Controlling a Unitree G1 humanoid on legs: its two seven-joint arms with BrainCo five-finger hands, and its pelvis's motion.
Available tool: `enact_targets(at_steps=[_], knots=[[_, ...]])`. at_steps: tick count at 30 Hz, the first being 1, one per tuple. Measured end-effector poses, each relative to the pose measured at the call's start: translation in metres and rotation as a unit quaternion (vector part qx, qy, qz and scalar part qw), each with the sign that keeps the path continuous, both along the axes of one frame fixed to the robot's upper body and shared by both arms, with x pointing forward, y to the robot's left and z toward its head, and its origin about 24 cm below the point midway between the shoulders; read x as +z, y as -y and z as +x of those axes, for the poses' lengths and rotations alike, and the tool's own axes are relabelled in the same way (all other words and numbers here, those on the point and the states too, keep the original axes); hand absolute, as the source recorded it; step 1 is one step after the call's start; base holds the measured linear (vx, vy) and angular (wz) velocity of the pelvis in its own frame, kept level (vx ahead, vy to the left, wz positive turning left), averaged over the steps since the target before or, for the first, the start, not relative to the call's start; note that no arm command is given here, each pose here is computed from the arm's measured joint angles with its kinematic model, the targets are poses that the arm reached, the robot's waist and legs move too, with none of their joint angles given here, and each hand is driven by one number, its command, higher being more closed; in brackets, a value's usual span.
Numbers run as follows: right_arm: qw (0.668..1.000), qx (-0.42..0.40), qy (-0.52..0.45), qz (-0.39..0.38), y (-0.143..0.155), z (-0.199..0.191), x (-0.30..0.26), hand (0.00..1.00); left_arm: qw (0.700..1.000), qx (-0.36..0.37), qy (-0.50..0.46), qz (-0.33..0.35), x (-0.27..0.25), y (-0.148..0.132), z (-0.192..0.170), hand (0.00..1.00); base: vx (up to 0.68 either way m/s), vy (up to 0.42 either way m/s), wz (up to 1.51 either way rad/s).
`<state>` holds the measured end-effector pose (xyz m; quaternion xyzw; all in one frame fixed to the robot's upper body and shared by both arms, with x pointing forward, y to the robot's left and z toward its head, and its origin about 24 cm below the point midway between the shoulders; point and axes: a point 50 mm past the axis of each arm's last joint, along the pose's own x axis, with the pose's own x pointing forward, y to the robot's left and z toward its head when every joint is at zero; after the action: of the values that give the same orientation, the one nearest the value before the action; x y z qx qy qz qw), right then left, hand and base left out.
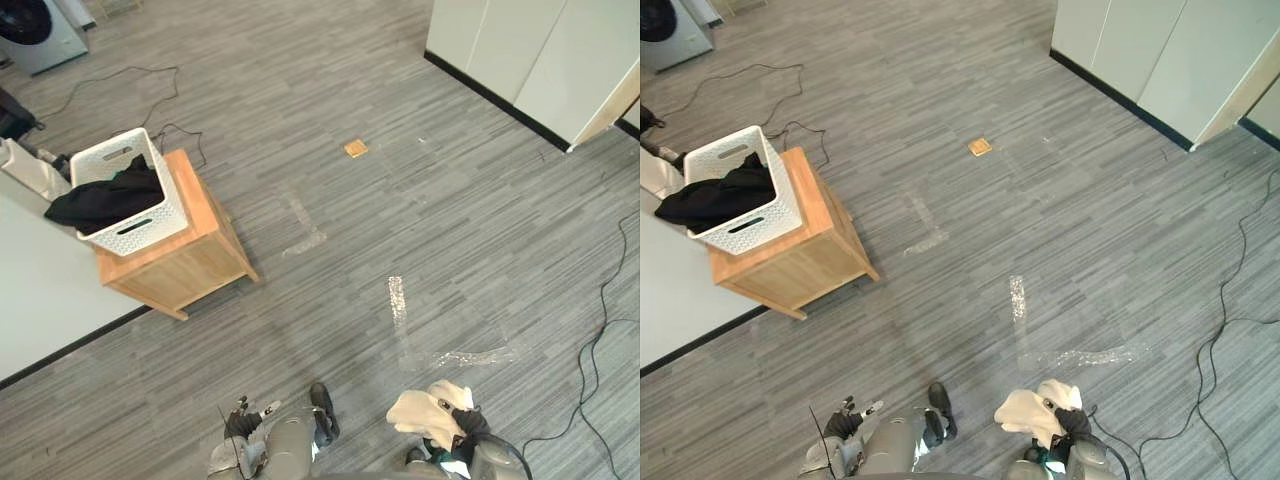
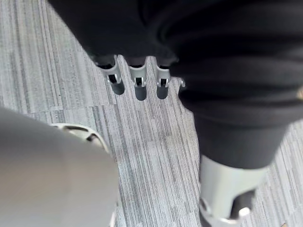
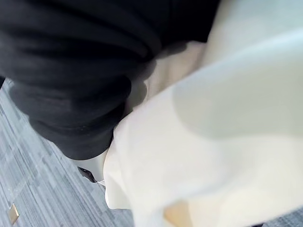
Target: Tidy the bed and pick cloth on bed and put in laundry
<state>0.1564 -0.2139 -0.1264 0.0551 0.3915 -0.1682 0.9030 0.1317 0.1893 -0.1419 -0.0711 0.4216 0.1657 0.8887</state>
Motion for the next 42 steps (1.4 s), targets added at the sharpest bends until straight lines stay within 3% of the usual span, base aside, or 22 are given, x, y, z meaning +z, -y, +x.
enact_targets(at_steps=[5, 11, 14, 19, 27, 34, 42], knots=[[0.996, 0.041, 0.071, -0.026, -0.01, 0.012, 0.023, 1.0, 0.998, -0.065, -0.021, 0.016, -0.003, 0.006, -0.006, 0.0, 0.55, 0.157, 0.31], [0.982, 0.066, 0.171, -0.037, -0.018, 0.041, 0.058, 1.0, 0.995, -0.097, 0.007, -0.009, 0.003, 0.035, 0.018, 0.0, 0.59, -0.14, 0.58], [0.976, 0.102, 0.192, -0.031, -0.034, 0.041, 0.065, 1.0, 0.996, -0.088, 0.004, -0.004, 0.003, 0.031, 0.017, 0.0, 0.79, -0.387, 0.52], [0.954, 0.155, 0.249, -0.064, -0.042, 0.061, 0.091, 1.0, 0.997, -0.064, 0.027, -0.036, 0.006, 0.052, 0.025, 0.0, 0.62, -0.39, 0.26], [0.938, 0.201, 0.272, -0.08, -0.05, 0.064, 0.099, 1.0, 0.993, -0.023, 0.088, -0.079, 0.022, 0.055, 0.034, 0.0, 0.44, -0.14, 0.68], [0.934, 0.207, 0.27, -0.108, -0.044, 0.069, 0.102, 1.0, 0.992, 0.015, 0.068, -0.101, 0.015, 0.05, 0.019, 0.0, 0.47, 0.072, 1.01], [0.932, 0.196, 0.294, -0.076, -0.065, 0.069, 0.107, 1.0, 0.998, -0.006, 0.021, -0.051, 0.003, 0.027, 0.001, 0.0, 0.54, -0.022, 1.4]])
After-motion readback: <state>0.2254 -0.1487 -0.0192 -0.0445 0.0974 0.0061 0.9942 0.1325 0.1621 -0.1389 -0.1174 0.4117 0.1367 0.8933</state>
